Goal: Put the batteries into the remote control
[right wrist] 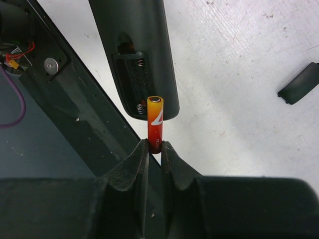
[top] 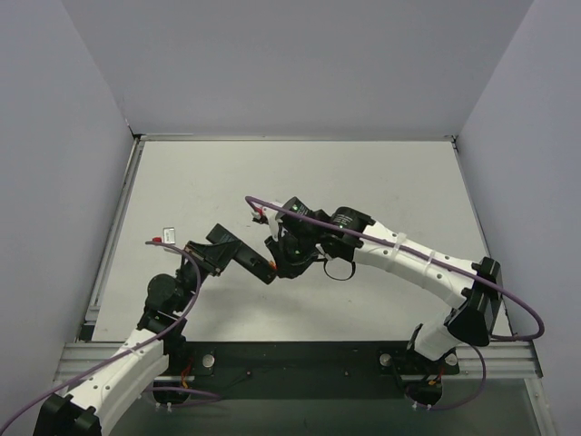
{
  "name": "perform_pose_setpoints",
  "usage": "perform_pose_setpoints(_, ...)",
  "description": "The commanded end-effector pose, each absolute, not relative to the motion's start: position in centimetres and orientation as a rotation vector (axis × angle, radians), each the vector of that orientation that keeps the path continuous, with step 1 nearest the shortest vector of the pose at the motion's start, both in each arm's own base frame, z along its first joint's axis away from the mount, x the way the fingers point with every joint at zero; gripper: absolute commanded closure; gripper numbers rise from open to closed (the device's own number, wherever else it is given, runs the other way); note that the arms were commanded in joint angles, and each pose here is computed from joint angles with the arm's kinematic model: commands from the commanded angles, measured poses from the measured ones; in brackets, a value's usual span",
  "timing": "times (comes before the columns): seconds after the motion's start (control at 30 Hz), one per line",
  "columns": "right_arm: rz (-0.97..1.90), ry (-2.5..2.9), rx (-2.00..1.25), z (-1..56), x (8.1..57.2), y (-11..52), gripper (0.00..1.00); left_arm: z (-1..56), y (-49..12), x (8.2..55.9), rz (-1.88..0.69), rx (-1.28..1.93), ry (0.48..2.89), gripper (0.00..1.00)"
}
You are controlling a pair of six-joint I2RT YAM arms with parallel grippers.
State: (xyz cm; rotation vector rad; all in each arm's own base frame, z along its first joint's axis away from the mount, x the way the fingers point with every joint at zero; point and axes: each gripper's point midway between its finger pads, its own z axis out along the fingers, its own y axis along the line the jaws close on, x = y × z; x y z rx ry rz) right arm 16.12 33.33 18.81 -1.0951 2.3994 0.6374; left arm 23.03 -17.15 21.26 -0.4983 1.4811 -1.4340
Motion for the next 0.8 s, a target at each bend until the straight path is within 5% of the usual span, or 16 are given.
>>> perform_pose_setpoints(0.0, 0.638, 2.443, -1.114, 19.3, 15.4, 33.3, 1.00, 16.5, -16.4, 22.6, -1.401, -0.590, 1.546, 1.00)
perform_pose_setpoints(0.77, 0.583, 2.520, -1.173, 17.5, 15.5, 34.4, 1.00, 16.4, -17.0, 22.3, -1.430, -0.571, 1.560, 1.00)
